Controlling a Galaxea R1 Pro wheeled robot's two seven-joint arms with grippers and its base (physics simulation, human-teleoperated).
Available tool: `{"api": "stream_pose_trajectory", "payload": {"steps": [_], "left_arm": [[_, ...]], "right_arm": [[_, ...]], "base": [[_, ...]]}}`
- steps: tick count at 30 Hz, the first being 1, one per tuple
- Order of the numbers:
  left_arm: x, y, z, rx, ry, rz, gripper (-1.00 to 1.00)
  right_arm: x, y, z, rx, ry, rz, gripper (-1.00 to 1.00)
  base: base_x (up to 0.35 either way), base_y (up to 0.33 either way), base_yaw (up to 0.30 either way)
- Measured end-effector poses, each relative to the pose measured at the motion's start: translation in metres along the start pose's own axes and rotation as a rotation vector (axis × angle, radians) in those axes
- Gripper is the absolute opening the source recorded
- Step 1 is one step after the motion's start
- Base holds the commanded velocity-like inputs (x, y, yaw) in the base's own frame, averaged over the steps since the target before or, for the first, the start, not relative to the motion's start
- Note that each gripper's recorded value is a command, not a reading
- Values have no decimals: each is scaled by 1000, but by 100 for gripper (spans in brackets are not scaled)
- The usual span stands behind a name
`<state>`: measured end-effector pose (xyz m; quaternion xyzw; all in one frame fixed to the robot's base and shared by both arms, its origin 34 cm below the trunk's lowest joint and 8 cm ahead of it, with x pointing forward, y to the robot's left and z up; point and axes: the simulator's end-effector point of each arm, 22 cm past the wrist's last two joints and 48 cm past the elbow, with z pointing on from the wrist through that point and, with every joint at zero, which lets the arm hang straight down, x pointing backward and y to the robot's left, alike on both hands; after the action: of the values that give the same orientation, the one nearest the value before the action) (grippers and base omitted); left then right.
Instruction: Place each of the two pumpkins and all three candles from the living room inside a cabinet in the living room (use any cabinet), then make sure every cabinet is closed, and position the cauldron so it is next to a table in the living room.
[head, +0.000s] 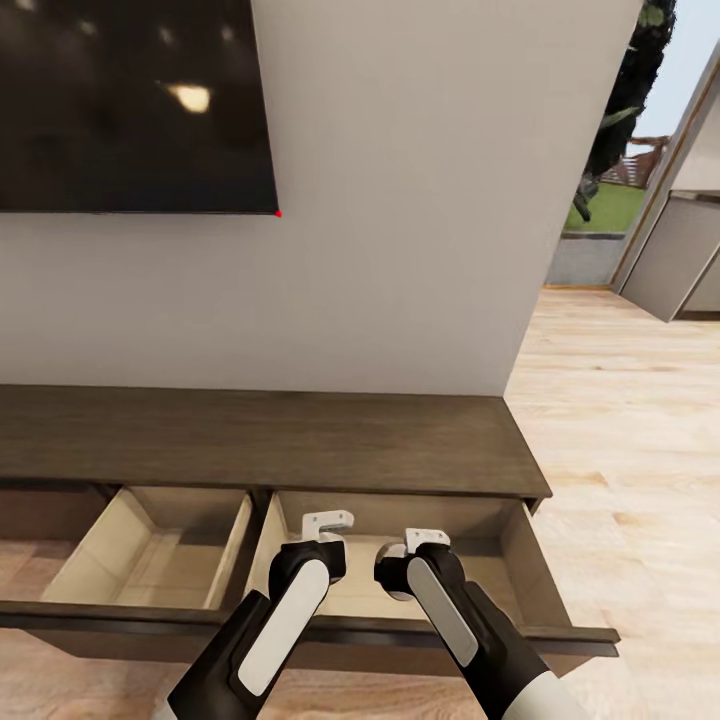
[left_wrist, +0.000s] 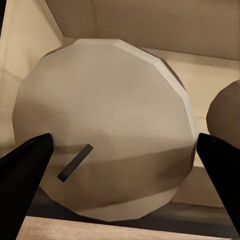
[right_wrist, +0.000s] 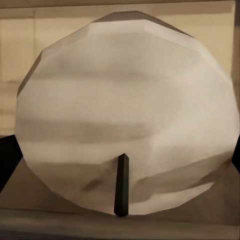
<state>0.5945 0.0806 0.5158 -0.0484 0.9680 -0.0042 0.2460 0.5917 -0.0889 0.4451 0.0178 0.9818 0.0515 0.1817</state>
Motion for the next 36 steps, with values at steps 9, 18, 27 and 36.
{"api": "stream_pose_trajectory", "payload": {"steps": [9, 18, 27, 36], "left_arm": [[12, 1, 15, 1, -4, -5, -100], [24, 1, 30, 7, -9, -8, -100], [35, 0, 43, 14, -16, -12, -100], [34, 0, 42, 15, -20, -13, -100]], "right_arm": [[8, -2, 17, -3, -16, 11, -100], [8, -2, 33, -12, -68, 44, -100], [20, -4, 50, -12, -70, 45, -100], [19, -4, 50, -12, -72, 46, -100]], "base": [[0, 0, 0], [0, 0, 0], [0, 0, 0], [0, 0, 0]]}}
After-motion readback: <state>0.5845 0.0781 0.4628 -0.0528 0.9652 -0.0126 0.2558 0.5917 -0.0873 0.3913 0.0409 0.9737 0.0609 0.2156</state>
